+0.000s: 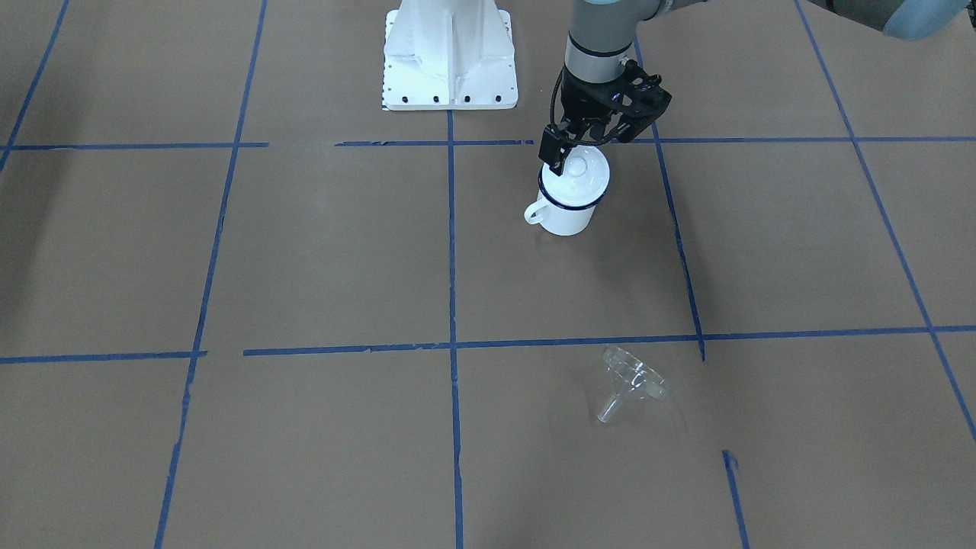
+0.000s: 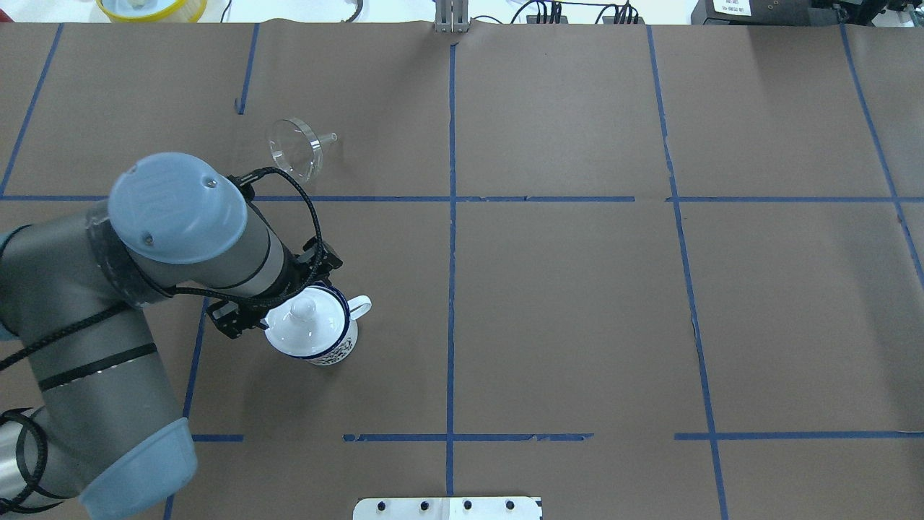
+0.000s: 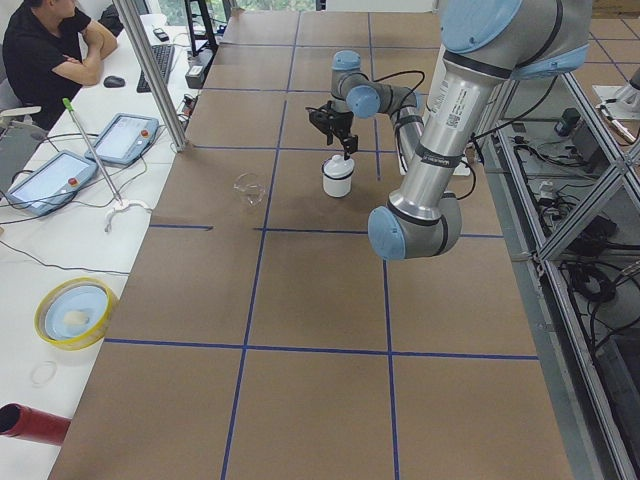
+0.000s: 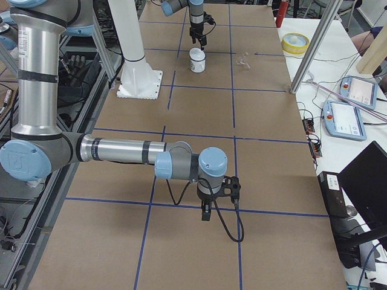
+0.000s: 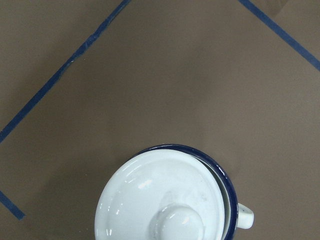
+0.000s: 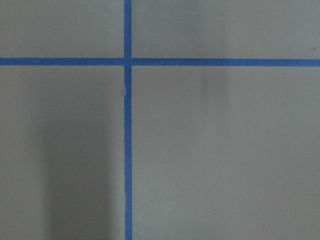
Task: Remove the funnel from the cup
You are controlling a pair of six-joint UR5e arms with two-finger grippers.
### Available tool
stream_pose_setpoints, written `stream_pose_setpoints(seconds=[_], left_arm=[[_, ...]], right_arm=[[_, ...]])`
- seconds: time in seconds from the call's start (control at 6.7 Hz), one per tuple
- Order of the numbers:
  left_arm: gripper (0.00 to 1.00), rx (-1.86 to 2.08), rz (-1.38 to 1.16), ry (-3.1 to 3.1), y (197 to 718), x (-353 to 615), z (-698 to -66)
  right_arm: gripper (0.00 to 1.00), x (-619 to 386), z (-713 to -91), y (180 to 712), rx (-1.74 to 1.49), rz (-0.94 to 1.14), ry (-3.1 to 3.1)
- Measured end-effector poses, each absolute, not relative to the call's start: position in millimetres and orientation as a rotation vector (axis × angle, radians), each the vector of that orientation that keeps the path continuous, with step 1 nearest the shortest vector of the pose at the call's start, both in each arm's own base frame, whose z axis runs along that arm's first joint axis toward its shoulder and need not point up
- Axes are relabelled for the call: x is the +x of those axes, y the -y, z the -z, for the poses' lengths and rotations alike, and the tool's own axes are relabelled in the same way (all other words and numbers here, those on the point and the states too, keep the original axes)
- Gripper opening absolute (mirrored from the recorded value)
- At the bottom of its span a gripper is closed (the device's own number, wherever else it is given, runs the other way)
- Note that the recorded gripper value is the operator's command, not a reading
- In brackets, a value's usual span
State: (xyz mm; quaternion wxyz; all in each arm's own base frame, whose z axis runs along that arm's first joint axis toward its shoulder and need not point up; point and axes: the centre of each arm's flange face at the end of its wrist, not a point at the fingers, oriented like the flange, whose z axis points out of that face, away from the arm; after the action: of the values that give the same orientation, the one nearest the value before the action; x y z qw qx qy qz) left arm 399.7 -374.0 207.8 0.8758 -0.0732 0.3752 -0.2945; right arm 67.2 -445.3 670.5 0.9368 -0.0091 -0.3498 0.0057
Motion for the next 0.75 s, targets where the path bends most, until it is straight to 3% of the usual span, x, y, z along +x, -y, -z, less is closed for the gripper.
stream_pose_setpoints(seconds=[0.3,0.75], left_arm=[[1.0,-0.052,0.468,-0.795,427.3,316.4,-230.2],[1.0,0.021,0.231,-0.743,515.1,137.3,-344.1]], right_arm=[[1.0,67.2,-670.3,445.4,-0.018,-0.011,0.715],[1.0,67.2,-670.3,445.4,-0.018,-0.012,0.715]])
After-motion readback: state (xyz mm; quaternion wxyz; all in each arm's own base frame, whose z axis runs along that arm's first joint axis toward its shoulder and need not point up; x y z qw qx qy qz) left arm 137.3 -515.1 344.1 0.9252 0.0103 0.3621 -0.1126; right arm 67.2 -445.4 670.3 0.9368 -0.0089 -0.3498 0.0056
